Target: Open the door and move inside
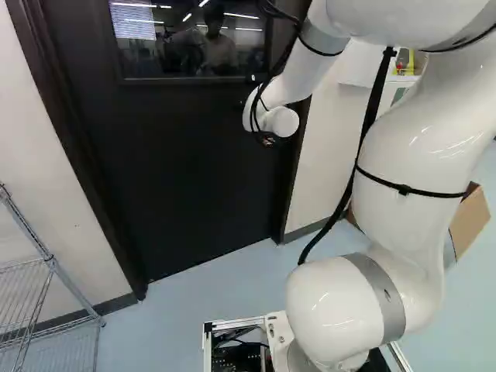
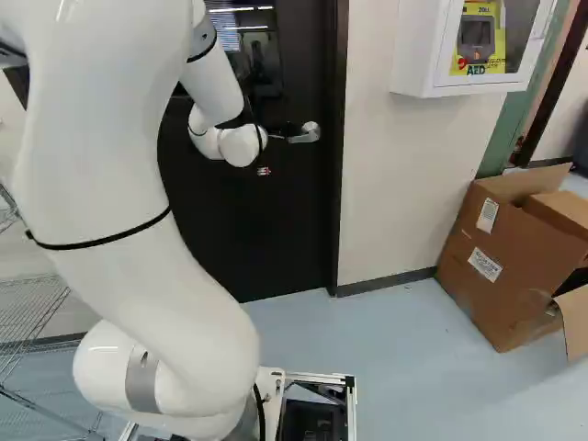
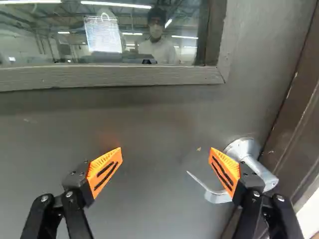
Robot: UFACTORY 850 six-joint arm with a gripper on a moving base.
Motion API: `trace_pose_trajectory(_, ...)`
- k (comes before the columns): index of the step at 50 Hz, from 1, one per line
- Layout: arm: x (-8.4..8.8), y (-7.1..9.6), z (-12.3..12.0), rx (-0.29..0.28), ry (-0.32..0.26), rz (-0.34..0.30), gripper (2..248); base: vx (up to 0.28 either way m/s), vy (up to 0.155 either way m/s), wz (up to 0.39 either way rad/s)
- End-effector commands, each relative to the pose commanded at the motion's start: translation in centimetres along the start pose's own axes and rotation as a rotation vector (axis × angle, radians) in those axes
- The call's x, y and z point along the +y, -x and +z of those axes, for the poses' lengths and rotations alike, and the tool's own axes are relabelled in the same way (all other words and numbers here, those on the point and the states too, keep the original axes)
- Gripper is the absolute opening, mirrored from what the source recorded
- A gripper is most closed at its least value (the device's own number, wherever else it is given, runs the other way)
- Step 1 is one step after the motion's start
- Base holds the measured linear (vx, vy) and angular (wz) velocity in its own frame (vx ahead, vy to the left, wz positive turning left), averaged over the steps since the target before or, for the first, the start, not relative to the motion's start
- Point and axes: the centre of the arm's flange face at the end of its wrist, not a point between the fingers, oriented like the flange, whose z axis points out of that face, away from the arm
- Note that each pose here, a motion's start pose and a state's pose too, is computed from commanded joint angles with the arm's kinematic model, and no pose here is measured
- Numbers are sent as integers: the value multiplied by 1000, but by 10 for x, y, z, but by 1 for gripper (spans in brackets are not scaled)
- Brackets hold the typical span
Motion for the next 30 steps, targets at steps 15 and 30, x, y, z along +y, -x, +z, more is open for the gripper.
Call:
trace_pose_trajectory(15, -2, 16, 2, -31, -4, 0, 247, 0, 0, 0)
trace_pose_trajectory(30, -6, 32, 4, -63, -11, -1, 247, 0, 0, 0)
